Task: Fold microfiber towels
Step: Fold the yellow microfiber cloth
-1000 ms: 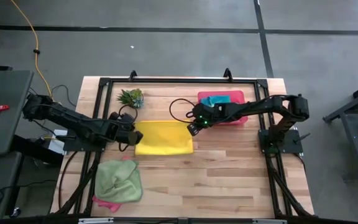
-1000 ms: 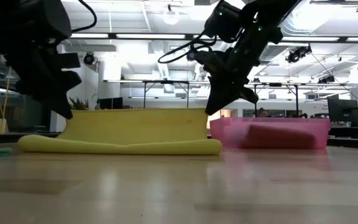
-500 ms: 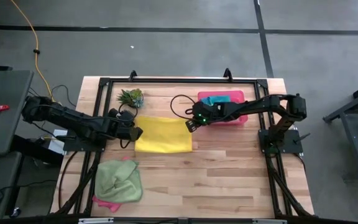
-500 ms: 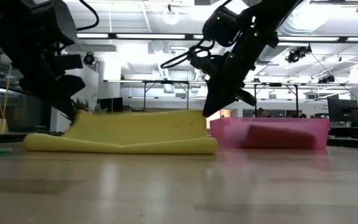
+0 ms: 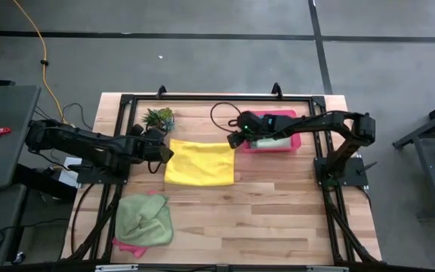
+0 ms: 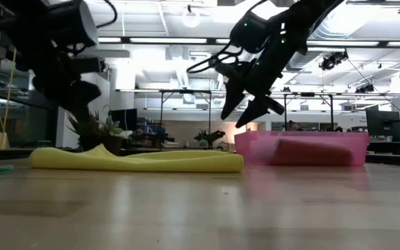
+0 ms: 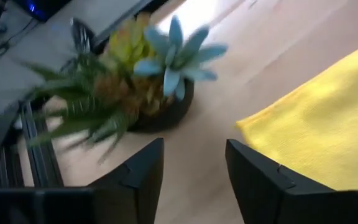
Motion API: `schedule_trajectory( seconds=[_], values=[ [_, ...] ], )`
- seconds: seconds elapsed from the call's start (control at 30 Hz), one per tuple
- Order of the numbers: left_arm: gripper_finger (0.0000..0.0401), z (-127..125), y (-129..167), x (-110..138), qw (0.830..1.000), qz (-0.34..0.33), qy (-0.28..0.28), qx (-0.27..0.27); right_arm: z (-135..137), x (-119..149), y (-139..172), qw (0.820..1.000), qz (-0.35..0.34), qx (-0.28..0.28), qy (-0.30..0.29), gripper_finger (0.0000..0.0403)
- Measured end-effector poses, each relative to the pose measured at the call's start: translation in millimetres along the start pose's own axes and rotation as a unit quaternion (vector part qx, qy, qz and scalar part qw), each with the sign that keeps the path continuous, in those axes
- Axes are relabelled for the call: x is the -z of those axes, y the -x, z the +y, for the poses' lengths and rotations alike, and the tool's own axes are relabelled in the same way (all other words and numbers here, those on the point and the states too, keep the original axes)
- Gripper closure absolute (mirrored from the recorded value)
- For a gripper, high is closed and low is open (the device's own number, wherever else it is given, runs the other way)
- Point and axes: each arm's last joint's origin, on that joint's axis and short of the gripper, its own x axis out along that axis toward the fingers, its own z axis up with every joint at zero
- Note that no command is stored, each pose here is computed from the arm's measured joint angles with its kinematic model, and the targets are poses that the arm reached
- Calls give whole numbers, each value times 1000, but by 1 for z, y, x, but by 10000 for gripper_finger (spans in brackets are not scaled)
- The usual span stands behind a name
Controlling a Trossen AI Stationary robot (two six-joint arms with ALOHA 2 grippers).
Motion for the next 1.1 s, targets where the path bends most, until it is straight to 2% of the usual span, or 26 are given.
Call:
schedule_trajectory(
  seconds=[0.13,0.23,0.3,0.4,0.57,0.63,0.7,0.8,0.87,0.9,1.03,1.1],
  values=[
    [226,2,12,-13,999,-16,-13,40,1,-7,15,999,-5,-32,20,163],
    [225,2,22,-16,991,-19,-19,128,9,-5,25,996,6,-72,54,160],
    [226,1,26,-14,978,-23,-37,204,17,1,30,991,18,-101,83,160],
    [230,-1,28,-5,957,-27,-51,283,31,18,34,984,45,-120,125,160],
    [250,-7,20,11,942,-49,-30,332,50,58,39,969,69,-116,208,164],
    [273,-9,17,15,939,-57,-26,339,57,71,40,967,61,-119,217,180],
    [308,-13,12,20,939,-56,-27,339,62,82,38,970,47,-122,204,215],
    [376,-16,5,27,941,-28,-46,334,59,99,27,978,50,-97,177,301],
    [391,-19,2,30,940,-7,-46,338,59,107,18,982,45,-96,155,368],
    [389,-20,1,31,940,0,-47,338,60,109,13,983,40,-101,148,385],
    [398,-26,-3,36,937,29,-66,342,62,119,-10,988,46,-102,106,379],
    [398,-29,-6,40,937,40,-79,337,65,122,-18,988,42,-115,92,392]
  ],
)
